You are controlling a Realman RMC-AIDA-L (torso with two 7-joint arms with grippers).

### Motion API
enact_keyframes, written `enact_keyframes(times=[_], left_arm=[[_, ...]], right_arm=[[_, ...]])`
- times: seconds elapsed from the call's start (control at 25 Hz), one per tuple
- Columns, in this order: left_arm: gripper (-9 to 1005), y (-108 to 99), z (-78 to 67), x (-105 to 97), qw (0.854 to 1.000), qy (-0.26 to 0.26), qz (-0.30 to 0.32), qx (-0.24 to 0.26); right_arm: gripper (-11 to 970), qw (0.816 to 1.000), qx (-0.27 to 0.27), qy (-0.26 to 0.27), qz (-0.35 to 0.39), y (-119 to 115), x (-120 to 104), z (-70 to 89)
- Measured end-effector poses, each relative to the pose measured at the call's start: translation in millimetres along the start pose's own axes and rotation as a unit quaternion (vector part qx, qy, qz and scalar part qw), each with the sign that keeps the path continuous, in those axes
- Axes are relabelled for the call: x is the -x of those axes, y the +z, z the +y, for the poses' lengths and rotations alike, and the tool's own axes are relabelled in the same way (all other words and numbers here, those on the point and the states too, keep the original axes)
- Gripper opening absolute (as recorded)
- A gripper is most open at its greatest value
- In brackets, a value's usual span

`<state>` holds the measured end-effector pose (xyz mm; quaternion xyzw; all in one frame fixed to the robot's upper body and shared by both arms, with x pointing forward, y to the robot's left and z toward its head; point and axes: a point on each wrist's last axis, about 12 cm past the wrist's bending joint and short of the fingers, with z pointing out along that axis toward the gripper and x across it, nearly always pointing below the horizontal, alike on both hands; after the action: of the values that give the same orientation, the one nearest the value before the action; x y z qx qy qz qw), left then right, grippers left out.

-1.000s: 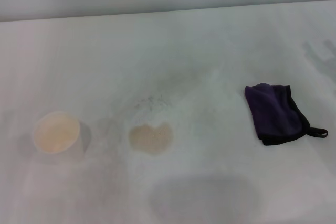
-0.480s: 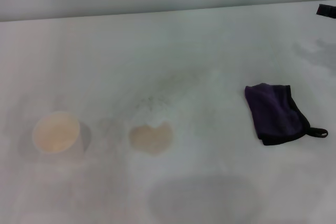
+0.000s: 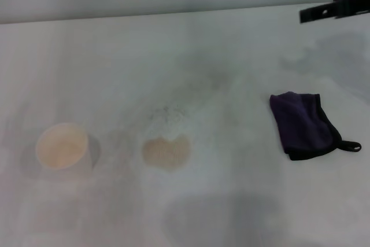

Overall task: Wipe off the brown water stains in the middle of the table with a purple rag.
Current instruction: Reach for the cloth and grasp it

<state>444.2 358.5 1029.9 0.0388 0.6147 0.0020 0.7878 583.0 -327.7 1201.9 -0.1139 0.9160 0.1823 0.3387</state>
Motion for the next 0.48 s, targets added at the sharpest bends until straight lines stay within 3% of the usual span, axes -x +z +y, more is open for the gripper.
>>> enact_keyframes(times=[0.2, 0.36, 0.48], left_arm=[[891, 1, 0.5, 1, 1.000, 0.001, -0.004, 0.002], [891, 5, 0.5, 2, 1.000, 0.000, -0.009, 0.004], [891, 5, 0.1, 2, 1.000, -0.001, -0.010, 0.005]], right_arm=[[857, 0.994, -0.037, -0.037, 0.097, 13, 10, 30.1], [857, 0.981, -0.069, -0.057, 0.173, 24, 4, 45.3], [857, 0.977, -0.072, -0.058, 0.191, 31, 1, 52.8]])
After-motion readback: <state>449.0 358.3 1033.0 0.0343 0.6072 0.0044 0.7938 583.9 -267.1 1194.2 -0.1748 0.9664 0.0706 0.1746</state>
